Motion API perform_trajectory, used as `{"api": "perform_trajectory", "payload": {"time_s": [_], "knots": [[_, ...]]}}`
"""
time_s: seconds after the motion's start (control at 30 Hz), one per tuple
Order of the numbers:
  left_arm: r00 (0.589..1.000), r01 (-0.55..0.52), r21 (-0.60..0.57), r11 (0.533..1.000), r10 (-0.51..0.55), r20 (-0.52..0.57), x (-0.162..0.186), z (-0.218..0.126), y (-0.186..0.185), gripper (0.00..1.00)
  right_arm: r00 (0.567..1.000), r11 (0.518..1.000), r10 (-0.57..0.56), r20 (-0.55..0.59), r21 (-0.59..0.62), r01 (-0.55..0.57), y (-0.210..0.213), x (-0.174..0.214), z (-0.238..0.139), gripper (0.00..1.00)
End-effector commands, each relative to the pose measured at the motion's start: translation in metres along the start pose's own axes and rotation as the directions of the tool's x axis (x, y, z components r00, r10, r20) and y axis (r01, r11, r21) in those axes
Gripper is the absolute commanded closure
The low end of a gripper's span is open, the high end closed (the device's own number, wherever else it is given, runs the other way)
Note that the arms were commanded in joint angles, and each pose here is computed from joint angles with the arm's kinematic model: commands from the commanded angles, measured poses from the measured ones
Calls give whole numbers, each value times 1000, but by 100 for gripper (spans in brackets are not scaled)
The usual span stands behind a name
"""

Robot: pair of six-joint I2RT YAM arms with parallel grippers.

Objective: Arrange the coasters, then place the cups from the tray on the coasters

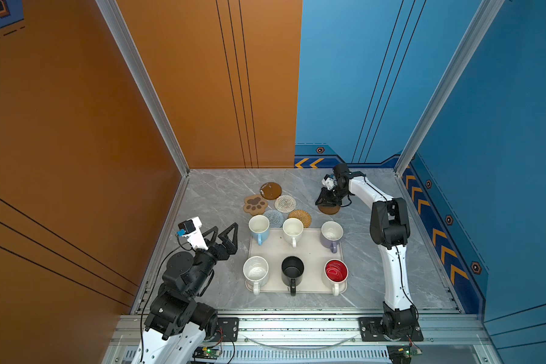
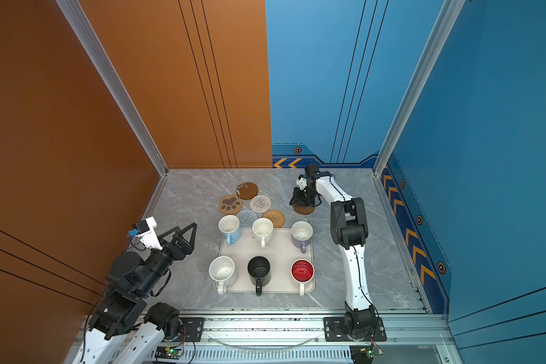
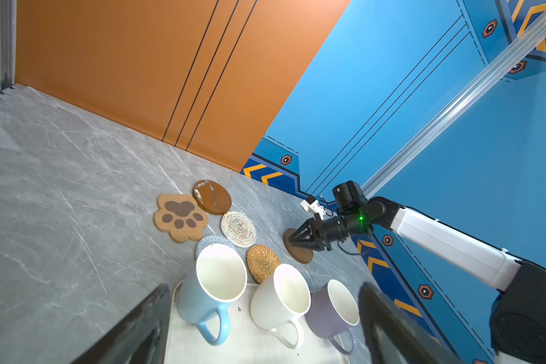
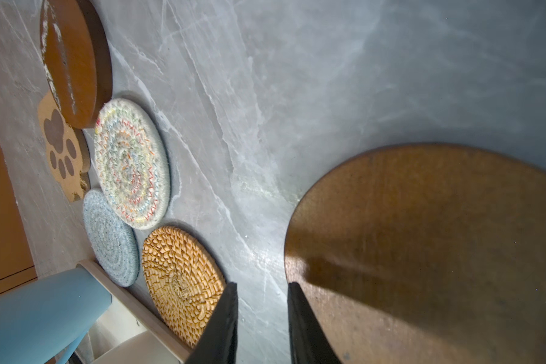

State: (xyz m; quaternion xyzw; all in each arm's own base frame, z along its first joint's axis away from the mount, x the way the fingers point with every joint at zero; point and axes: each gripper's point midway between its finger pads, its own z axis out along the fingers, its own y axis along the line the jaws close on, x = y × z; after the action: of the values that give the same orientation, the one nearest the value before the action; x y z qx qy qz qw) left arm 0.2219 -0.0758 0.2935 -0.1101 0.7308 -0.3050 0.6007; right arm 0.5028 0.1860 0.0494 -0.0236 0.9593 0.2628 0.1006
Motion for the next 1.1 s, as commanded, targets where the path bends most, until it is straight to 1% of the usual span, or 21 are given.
{"api": "perform_trajectory", "payload": {"time_s": [0.0, 0.17, 0.4, 0.63, 0.93, 1.07], "knots": [[998, 20, -21, 1000, -21, -56, 17, -3, 7, 8, 997, 998, -58, 42, -7, 58, 21, -8, -20, 74], [997, 41, -32, 999, -43, -59, 21, -9, 11, 8, 999, 998, -45, 21, -53, 46, 27, -12, -8, 74], [998, 39, -49, 998, -41, -47, 17, -13, 13, 8, 999, 997, -40, 9, -68, 41, 31, -16, 8, 74], [997, 45, -70, 997, -49, -58, 22, -14, 18, 8, 1000, 999, -22, -22, -40, 21, 18, -11, 26, 74], [997, 27, -86, 996, -33, -71, 25, -15, 22, 8, 999, 1000, 13, -34, 12, -13, -3, -10, 39, 74], [998, 27, -103, 994, -33, -56, 25, -15, 26, 8, 998, 999, 35, -48, 38, -33, -16, -5, 40, 77]]}}
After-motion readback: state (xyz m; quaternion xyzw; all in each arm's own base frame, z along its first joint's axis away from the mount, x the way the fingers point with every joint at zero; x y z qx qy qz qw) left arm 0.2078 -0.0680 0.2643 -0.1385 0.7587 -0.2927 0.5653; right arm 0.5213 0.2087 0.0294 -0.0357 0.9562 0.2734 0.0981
